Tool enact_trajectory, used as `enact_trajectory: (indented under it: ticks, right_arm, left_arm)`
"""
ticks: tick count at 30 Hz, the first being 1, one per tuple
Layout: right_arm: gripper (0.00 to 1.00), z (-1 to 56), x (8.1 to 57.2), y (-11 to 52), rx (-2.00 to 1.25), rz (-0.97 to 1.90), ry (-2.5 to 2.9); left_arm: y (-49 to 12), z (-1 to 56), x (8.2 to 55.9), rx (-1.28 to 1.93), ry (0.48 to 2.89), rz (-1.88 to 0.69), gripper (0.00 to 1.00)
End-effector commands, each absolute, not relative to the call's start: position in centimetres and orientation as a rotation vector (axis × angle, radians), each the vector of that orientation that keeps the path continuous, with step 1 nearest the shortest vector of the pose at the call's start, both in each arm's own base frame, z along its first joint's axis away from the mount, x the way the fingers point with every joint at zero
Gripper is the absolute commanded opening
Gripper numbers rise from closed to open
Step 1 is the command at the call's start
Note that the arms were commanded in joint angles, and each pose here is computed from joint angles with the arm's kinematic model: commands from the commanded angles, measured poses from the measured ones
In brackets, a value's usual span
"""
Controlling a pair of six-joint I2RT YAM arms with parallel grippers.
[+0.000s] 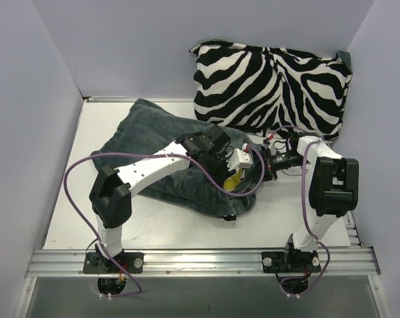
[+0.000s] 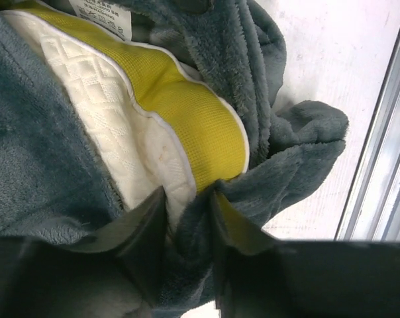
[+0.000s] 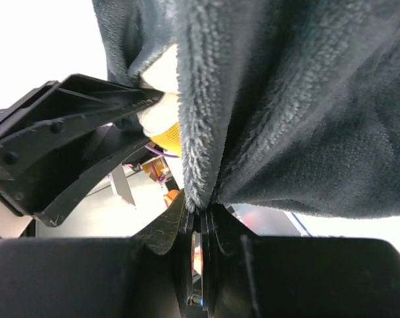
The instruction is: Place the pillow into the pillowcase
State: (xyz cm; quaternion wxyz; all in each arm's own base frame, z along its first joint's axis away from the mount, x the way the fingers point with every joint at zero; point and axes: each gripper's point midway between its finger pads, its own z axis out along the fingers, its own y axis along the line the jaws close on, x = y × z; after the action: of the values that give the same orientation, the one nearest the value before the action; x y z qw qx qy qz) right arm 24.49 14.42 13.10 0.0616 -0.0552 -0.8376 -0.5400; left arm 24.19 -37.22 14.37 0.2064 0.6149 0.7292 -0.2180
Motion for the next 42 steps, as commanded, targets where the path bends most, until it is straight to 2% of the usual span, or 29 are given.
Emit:
enact_trajectory:
  ticks: [1, 3, 4, 6, 10, 14, 15, 18, 19, 21, 22, 26, 29, 32, 34, 36, 37, 42]
  right_arm:
    - [0.0, 15.6, 23.2, 14.9, -0.176, -1.669, -2.493]
    - [0.0, 16.1, 23.1, 15.1, -0.172, -1.69, -2.484]
    - [0.0, 16.3, 22.9, 15.4, -0.164, -1.698, -2.471]
    - [0.0, 17.6, 22.6, 16.3, -0.144, -1.759, -2.42]
    - [0.0, 20.8, 21.8, 18.5, -0.063, -1.914, -2.285]
    - [0.0, 23.6, 22.7, 19.0, -0.08, -2.078, -2.154]
    - [0.0, 23.8, 23.2, 18.5, -0.092, -2.101, -2.161]
    - [0.0, 24.1, 24.4, 17.6, -0.089, -2.123, -2.199]
    - [0.0, 24.1, 25.2, 16.9, -0.093, -2.124, -2.231]
    - [0.0, 23.4, 26.1, 16.5, -0.125, -2.111, -2.228]
    - [0.0, 23.0, 26.3, 16.4, -0.104, -2.102, -2.245]
    - [0.0, 22.3, 26.8, 16.9, -0.086, -2.067, -2.226]
    - [0.0, 21.3, 26.0, 17.7, -0.044, -2.01, -2.219]
    - [0.0, 20.4, 25.2, 18.4, 0.01, -1.935, -2.235]
    - [0.0, 18.4, 24.3, 18.2, -0.032, -1.773, -2.286]
    - [0.0, 14.8, 26.1, 16.7, -0.223, -1.486, -2.597]
    - [0.0, 14.0, 25.2, 16.5, -0.302, -1.472, -2.618]
    - [0.0, 16.0, 24.9, 17.0, -0.248, -1.546, -2.735]
  left_arm:
    - [-37.9, 14.0, 25.4, 1.689, 2.012, -0.608, 0.3]
    - [-38.8, 14.4, 25.2, 1.638, 2.031, -0.725, 0.18]
    - [-39.9, 14.8, 25.8, 1.592, 2.005, -0.763, 0.09]
    - [-41.3, 15.4, 26.4, 1.481, 2.046, -0.834, 0.01]
    - [-44.9, 14.7, 28.9, 1.303, 2.054, -0.897, 0.0]
    - [-44.6, 10.4, 29.7, 1.158, 2.153, -0.872, 0.0]
    - [-44.5, 10.0, 29.5, 1.146, 2.162, -0.891, 0.01]
    - [-42.8, 10.8, 27.0, 1.154, 2.176, -1.023, 0.21]
    - [-42.0, 13.3, 26.2, 1.157, 2.127, -1.065, 0.31]
    - [-40.7, 15.0, 23.2, 1.22, 2.087, -1.185, 0.44]
    - [-39.9, 18.0, 22.0, 1.242, 2.016, -1.213, 0.58]
    - [-37.8, 23.2, 19.5, 1.312, 1.875, -1.196, 0.81]
    - [-36.5, 25.3, 20.2, 1.26, 1.886, -1.103, 0.84]
    - [-35.3, 24.6, 22.5, 1.184, 1.967, -0.961, 0.83]
    - [-34.7, 22.1, 24.2, 1.149, 2.074, -0.826, 0.81]
    - [-34.8, 20.2, 25.6, 1.133, 2.15, -0.754, 0.8]
    - [-34.8, 19.5, 25.9, 1.124, 2.187, -0.746, 0.79]
    - [-35.8, 16.7, 26.5, 1.083, 2.291, -0.765, 0.8]
